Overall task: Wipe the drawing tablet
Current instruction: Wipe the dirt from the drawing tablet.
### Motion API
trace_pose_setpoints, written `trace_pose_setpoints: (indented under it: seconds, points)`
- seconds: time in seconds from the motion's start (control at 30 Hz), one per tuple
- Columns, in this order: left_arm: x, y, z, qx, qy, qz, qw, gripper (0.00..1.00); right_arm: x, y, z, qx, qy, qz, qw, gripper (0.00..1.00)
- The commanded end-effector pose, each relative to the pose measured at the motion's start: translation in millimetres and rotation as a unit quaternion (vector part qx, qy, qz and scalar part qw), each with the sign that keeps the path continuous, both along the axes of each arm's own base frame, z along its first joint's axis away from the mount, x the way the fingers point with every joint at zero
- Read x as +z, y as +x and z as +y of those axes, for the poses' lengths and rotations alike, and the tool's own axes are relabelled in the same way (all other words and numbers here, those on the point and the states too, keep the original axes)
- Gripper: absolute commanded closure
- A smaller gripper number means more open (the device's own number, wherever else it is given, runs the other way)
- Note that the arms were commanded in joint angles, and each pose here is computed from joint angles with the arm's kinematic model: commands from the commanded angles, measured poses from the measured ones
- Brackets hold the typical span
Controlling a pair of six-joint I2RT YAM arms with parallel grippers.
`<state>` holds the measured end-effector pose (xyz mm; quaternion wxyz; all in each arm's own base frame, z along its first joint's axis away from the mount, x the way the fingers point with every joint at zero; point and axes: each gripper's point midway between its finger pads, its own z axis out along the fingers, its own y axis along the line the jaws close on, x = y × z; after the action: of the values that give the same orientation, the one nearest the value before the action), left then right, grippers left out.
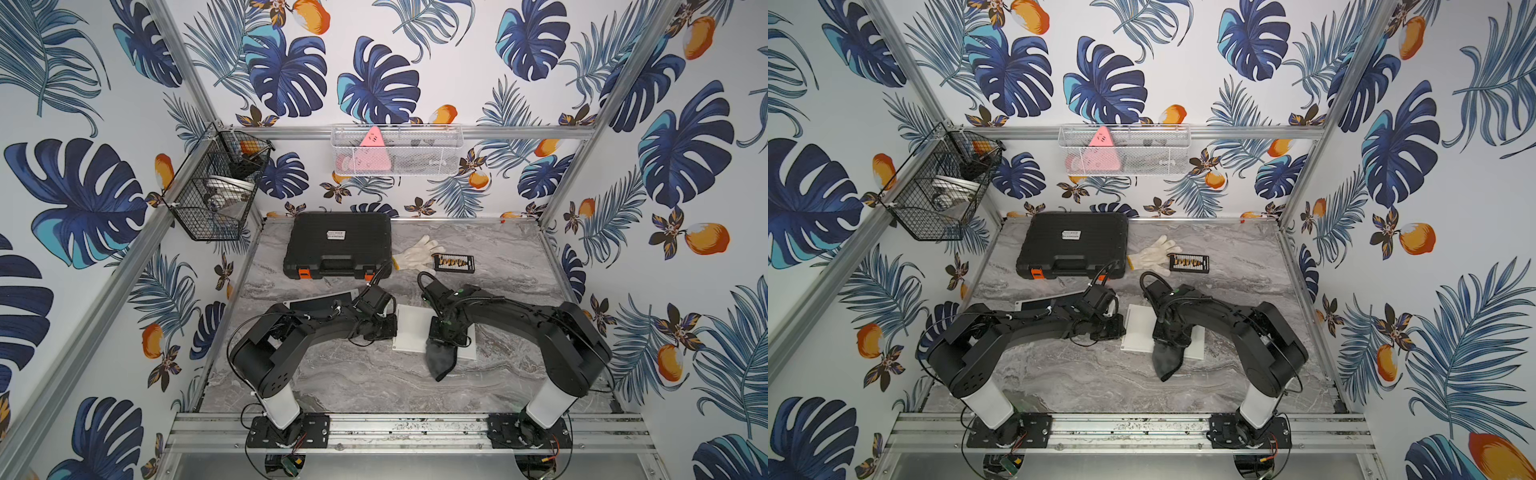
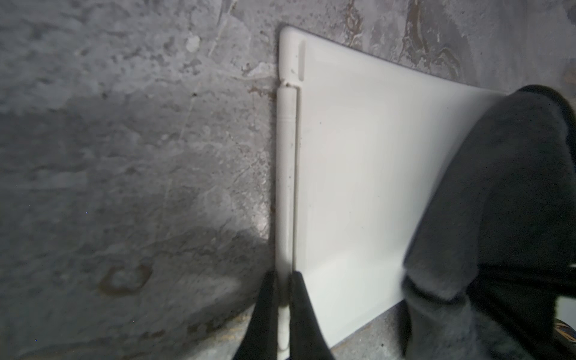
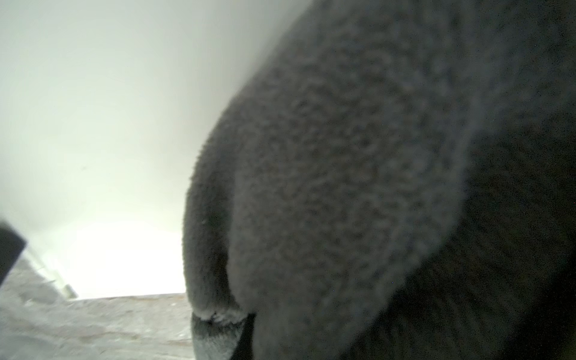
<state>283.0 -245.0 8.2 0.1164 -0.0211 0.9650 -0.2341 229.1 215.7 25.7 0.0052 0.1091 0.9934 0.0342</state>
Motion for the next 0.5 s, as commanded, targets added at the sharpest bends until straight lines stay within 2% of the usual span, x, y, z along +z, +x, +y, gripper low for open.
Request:
trace_pose_setpoints:
  seconds: [0.0,0.13,0.27,0.4,0.47]
  points:
    - [-38,-60,56,0.008,0.125,0.123,0.984,0.94,-1,14,47,-0.019,0.067,-0.007,0.998,1.0]
    - [-38,-61,54,0.008,0.118,0.123,0.985,0.94,6,25,96,-0.005,0.134,-0.018,0.991,1.0]
    - [-40,-62,53,0.008,0.115,0.126,0.985,0.94,11,25,128,0.015,0.162,-0.022,0.986,1.0]
    - [-40,-61,53,0.01,0.116,0.125,0.985,0.95,-9,10,129,-0.001,0.166,0.012,0.986,1.0]
    - [-40,-60,55,0.012,0.121,0.126,0.985,0.95,-19,5,109,-0.007,0.132,0.02,0.991,1.0]
